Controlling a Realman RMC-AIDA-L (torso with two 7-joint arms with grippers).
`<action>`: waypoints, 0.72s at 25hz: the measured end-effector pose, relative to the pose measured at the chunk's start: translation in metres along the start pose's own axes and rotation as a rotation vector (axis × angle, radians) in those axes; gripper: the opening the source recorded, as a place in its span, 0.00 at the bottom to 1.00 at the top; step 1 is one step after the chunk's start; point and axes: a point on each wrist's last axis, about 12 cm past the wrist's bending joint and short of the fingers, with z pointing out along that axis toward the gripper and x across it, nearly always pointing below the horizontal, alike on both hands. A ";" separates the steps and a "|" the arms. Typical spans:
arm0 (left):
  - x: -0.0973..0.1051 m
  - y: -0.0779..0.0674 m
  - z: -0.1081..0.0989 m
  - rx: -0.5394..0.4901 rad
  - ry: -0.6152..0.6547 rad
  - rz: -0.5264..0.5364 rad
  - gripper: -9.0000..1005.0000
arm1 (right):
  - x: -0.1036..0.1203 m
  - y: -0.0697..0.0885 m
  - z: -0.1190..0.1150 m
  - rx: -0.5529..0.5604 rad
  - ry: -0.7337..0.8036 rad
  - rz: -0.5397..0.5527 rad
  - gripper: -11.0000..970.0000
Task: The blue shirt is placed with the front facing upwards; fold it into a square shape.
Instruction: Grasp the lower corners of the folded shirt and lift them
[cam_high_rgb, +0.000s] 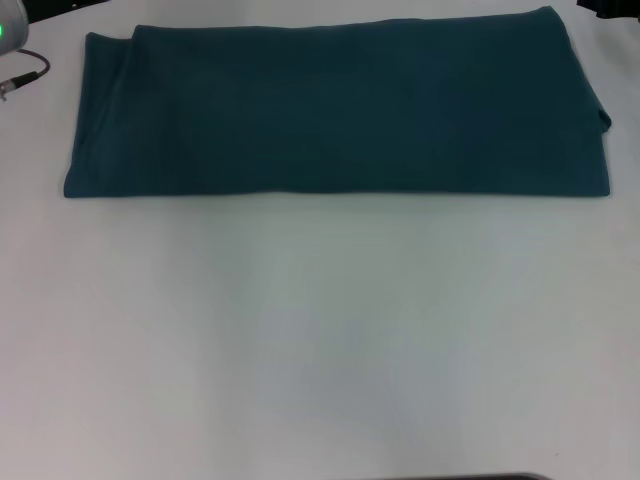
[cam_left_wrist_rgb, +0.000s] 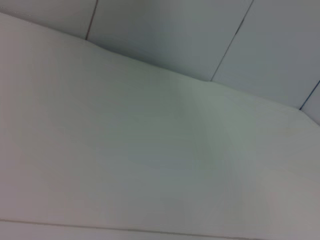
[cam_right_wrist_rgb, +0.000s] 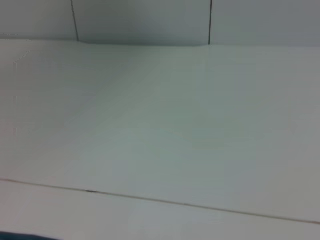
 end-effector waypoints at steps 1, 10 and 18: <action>0.000 0.001 -0.002 -0.004 -0.006 0.003 0.33 | 0.000 -0.001 -0.001 0.002 -0.005 0.001 0.28; 0.011 0.000 -0.020 0.136 0.063 0.011 0.70 | 0.018 -0.005 -0.035 -0.162 -0.062 0.067 0.70; 0.022 0.001 -0.047 0.245 0.113 0.007 0.91 | 0.043 -0.012 -0.075 -0.335 -0.071 0.138 0.89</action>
